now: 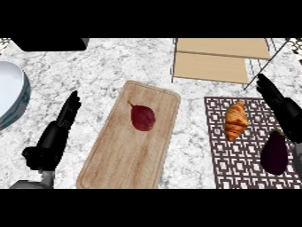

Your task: Pick the eggplant from the placemat and place it in the tiered shelf

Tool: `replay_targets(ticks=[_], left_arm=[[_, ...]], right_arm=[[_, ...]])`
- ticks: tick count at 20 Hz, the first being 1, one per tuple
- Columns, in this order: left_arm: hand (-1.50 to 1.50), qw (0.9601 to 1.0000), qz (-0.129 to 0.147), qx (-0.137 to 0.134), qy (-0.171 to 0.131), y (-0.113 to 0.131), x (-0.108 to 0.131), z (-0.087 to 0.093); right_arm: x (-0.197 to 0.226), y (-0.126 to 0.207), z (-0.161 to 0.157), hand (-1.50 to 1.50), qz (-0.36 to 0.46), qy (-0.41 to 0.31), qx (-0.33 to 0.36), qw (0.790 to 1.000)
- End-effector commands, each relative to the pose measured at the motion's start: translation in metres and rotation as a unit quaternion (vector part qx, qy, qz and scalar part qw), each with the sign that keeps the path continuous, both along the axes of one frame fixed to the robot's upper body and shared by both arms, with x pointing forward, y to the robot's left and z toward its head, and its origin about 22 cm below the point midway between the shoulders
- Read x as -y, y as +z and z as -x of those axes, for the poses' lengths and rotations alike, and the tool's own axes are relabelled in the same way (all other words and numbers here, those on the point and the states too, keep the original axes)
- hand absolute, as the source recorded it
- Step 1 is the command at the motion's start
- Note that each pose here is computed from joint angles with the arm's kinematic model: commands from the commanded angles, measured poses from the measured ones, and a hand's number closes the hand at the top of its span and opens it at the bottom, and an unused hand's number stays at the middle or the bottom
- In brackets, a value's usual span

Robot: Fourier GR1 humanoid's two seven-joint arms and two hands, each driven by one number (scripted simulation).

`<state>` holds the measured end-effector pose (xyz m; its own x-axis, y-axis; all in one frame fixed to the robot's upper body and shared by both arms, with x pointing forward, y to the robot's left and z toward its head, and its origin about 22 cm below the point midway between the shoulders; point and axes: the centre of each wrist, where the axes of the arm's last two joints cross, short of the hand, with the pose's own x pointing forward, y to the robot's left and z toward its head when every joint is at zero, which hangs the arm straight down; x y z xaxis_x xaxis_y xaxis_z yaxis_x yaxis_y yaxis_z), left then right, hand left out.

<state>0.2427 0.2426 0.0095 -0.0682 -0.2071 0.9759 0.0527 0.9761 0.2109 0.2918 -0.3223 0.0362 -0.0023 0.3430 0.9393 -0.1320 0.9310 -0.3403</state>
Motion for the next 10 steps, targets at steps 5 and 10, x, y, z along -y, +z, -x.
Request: replay_targets(ticks=[5, 10], left_arm=[[0.0, 0.9989, -0.031, 0.012, 0.033, 0.011, -0.011, -0.017], [0.0, 0.9992, -0.021, -0.003, 0.035, 0.007, -0.016, -0.011]], right_arm=[[0.094, 0.036, 0.024, -1.5, -0.042, -0.297, -0.011, 0.954], [0.15, 0.003, 0.078, 1.5, 0.149, -0.439, -0.075, 0.883]])
